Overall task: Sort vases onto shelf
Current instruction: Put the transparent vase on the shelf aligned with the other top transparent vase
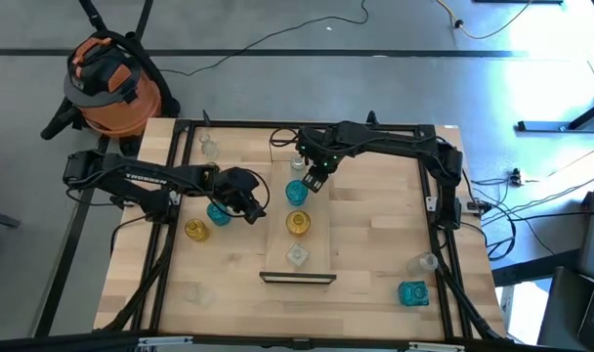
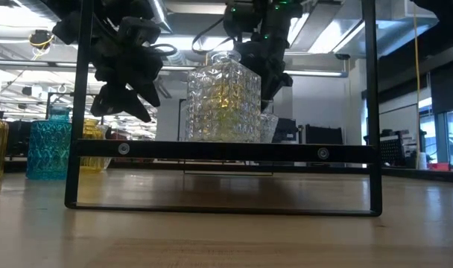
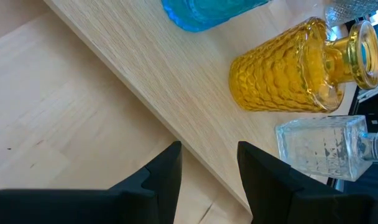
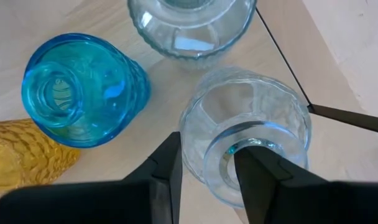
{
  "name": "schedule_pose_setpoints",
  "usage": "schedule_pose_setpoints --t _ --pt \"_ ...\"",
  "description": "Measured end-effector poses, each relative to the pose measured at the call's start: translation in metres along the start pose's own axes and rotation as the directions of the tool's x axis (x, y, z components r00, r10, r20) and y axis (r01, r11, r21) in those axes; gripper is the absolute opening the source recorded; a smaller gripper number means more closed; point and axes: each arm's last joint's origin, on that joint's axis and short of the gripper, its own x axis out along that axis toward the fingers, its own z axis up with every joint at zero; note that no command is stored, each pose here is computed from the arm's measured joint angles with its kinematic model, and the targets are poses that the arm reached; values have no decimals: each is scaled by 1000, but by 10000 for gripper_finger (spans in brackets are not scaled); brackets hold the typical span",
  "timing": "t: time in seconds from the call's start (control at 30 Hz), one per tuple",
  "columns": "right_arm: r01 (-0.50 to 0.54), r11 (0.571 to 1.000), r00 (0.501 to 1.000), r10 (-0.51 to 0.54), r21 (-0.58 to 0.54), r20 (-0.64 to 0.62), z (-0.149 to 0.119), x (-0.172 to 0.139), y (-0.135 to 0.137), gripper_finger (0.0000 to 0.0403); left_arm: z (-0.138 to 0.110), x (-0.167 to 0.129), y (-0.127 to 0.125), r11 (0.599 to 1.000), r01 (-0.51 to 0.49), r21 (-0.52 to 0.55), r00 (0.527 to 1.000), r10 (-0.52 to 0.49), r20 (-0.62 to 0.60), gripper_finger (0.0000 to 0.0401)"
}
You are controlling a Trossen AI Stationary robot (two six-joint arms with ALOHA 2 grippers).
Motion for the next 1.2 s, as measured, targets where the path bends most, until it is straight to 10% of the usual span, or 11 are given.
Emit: schedule_pose_setpoints --t 1.2 --pt "18 993 1000 -20 -119 -17 -5 0 7 175 0 0 0 1000 -1 1 1000 1 2 149"
